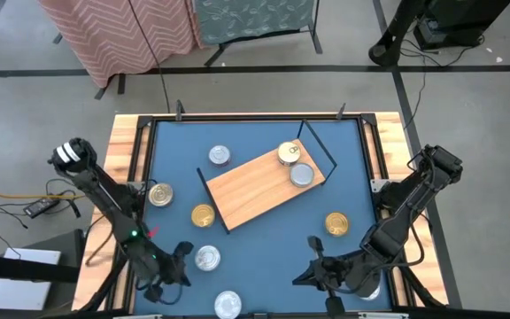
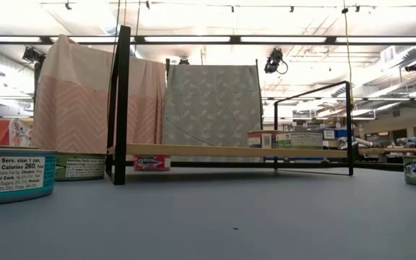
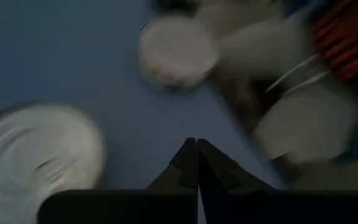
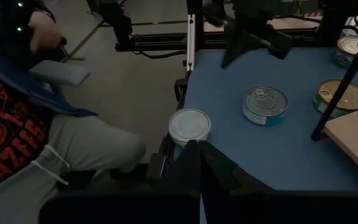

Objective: Stack canned seafood by type on shelf
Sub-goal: Put the green/blue tuna can on the shelf

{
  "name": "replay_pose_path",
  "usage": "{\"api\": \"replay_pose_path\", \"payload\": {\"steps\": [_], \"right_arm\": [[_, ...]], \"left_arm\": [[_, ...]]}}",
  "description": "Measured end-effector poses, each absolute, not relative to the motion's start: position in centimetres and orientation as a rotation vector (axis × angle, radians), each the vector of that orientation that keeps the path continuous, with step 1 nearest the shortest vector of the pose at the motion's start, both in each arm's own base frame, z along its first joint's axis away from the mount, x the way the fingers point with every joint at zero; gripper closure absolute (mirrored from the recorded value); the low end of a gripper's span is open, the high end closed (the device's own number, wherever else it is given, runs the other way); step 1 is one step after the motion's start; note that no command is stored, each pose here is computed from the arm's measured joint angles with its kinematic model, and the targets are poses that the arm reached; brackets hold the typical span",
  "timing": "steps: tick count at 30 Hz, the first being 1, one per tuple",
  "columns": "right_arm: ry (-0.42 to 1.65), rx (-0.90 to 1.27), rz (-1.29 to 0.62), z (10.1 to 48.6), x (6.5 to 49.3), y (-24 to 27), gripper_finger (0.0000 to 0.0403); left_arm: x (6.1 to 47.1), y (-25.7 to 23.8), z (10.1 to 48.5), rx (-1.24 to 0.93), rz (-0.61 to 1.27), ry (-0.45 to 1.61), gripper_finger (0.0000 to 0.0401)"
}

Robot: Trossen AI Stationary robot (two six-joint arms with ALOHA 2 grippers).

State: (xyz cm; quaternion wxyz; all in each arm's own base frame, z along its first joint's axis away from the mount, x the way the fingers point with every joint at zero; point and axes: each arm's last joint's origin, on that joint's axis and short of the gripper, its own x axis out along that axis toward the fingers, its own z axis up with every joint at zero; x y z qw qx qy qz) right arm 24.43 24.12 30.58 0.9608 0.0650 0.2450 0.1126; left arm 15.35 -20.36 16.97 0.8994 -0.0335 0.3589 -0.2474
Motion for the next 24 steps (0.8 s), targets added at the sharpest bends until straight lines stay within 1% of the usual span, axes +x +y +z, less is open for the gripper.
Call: {"api": "replay_pose_path", "payload": {"steps": [3, 9, 12, 17, 24], "right_arm": [[0.495, 0.13, 0.23, 30.6, 24.2, 24.3, 0.0398], [0.491, 0.12, 0.221, 30.2, 23.9, 25.0, 0.0398], [0.509, 0.121, 0.22, 29.3, 24.0, 25.7, 0.0398], [0.546, 0.103, 0.215, 27.9, 24.1, 26.6, 0.0398], [0.529, 0.062, 0.184, 27.7, 24.0, 26.8, 0.0398]], "left_arm": [[16.1, -21.2, 17.9, 0.06, -0.455, 0.781, 0.0398], [17.1, -21.9, 20.3, 0.243, -0.375, 0.73, 0.0398], [17.0, -21.7, 20.5, 0.284, -0.34, 0.743, 0.0398], [16.6, -20.9, 19.7, 0.337, -0.289, 0.831, 0.0398], [16.9, -20.5, 19.6, 0.291, -0.259, 0.857, 0.0398]]}}
